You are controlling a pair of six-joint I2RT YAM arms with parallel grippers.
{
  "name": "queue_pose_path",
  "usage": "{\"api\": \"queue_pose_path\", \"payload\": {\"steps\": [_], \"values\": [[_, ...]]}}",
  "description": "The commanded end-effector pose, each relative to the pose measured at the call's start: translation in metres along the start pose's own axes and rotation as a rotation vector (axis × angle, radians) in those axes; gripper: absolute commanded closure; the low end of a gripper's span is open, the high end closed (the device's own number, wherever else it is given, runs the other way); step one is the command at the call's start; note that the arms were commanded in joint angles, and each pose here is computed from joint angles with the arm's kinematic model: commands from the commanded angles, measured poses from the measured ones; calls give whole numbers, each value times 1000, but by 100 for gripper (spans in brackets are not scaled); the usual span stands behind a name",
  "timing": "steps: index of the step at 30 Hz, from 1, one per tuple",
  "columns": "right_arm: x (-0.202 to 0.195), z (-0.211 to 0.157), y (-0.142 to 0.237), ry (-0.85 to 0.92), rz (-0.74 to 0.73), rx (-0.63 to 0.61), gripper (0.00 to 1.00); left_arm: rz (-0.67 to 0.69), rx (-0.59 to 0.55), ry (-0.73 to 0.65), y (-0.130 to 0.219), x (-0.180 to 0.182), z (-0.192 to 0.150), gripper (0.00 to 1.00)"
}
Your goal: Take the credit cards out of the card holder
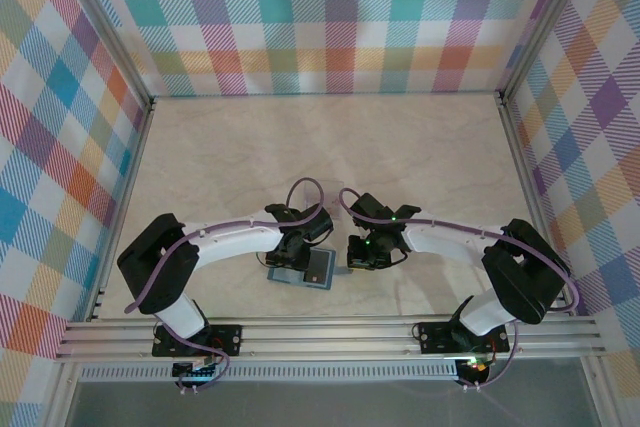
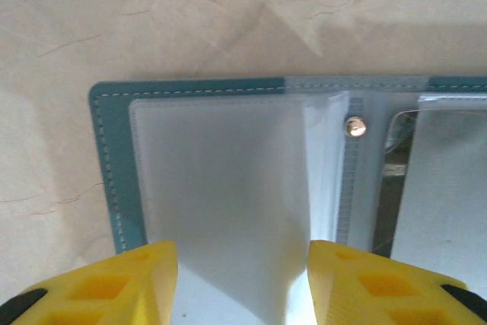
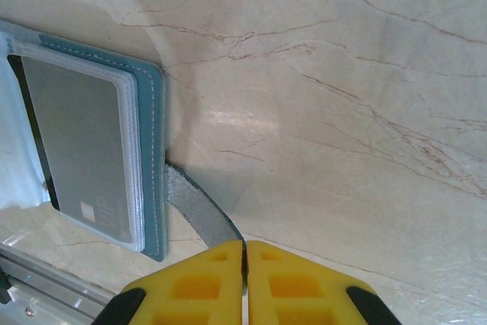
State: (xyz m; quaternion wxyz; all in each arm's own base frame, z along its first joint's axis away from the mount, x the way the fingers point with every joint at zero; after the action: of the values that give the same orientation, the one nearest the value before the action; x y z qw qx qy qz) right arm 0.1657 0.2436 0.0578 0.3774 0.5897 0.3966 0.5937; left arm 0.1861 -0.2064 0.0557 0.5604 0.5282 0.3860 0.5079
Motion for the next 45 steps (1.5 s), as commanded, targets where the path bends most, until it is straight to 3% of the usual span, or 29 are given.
{"api": "queue_pose_path", "payload": {"steps": [1,14,20,29,37,45], "values": [[1,1,3,17,-20,1,89,50,9,-36,1,8,-3,52],[-7,5,11,14,-42,-13,90,105,83,-89,-23,15,-19,47],[-13,12,22,10,-37,-41,91,130,138,-113,-24,19,-26,52],[-5,18,20,31,-8,-29,93,-56,70,-45,5,-1,-15,52],[1,21,19,34,13,-25,92,-2,48,-46,18,17,-10,50],[1,19,18,33,19,-20,92,19,102,-89,10,12,-9,65]]}}
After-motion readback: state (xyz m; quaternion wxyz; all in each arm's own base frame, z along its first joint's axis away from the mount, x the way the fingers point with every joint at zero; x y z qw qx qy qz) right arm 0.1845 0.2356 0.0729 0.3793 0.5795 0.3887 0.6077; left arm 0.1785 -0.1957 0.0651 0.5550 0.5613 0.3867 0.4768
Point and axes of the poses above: each hand's point on the last joint's axis, 136 mm out from that joint toward the fingers, its own y axis back along the fingers, its own x axis along the line the jaws close on, z = x × y, the point moved 2 cm from there along y, back along the fingers, and after that the axes turned 1 degree about -y, right-handed, at the moved point
